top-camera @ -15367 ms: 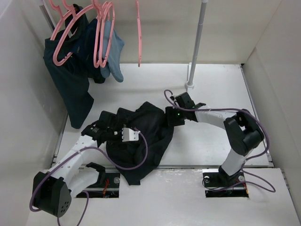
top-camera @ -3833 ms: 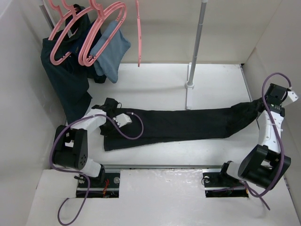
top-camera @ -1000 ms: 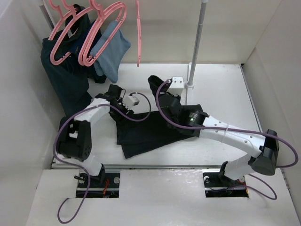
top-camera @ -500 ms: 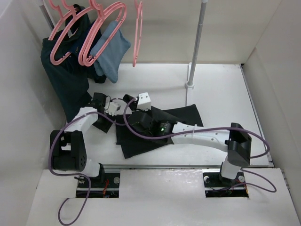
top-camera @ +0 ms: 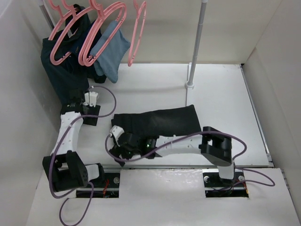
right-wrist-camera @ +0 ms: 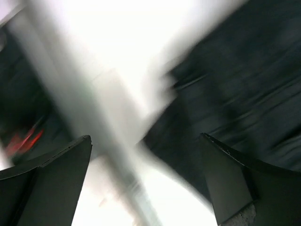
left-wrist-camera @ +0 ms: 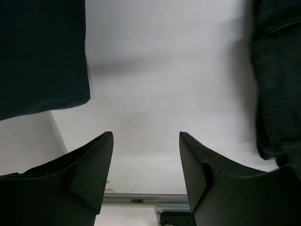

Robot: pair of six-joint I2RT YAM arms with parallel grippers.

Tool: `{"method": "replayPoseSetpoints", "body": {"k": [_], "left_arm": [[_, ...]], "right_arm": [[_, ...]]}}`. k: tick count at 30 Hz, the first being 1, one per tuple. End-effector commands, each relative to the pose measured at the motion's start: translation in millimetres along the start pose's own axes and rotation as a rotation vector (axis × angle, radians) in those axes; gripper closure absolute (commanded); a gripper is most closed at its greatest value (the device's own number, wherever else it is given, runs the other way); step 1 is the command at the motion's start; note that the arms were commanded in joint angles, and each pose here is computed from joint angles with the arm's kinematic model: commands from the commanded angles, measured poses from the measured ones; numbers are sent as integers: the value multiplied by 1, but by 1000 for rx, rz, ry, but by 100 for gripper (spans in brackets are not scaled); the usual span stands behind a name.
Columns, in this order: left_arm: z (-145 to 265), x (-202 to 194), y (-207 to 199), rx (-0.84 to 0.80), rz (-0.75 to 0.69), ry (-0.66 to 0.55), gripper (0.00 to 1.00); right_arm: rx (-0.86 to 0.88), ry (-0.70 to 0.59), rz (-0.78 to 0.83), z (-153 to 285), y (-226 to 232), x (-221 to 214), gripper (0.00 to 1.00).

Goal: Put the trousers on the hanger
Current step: Fold the trousers at the center of the board.

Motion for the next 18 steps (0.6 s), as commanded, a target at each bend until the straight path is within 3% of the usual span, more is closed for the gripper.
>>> {"method": "replayPoseSetpoints", "body": {"k": [1, 5, 11, 14, 18], "left_arm": [[35, 11, -9, -129, -55, -128, 45], [53, 7, -39, -290, -209, -199, 41], [41, -1, -97, -450, -465, -212, 36], [22, -5, -115, -432, -581, -169, 36], [11, 1, -126, -257, -732, -149, 31]], "right_arm": [[186, -178, 63, 67, 40, 41, 0], [101, -253, -63, 117, 3, 43, 0], [-118, -146, -461, 144, -109, 3, 0], [-254, -107, -618, 157, -173, -6, 0], [-424, -134, -783, 188, -245, -13, 0]]}}
Point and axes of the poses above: each gripper's point midway between its finger pads, its own z axis back along the fingers, its own y axis along the line the jaws close on, x = y × z, the point moved 9 cm from there along z, back along the fingers, and after that the axes turned 9 degrees about -z, right-handed, at the moved point
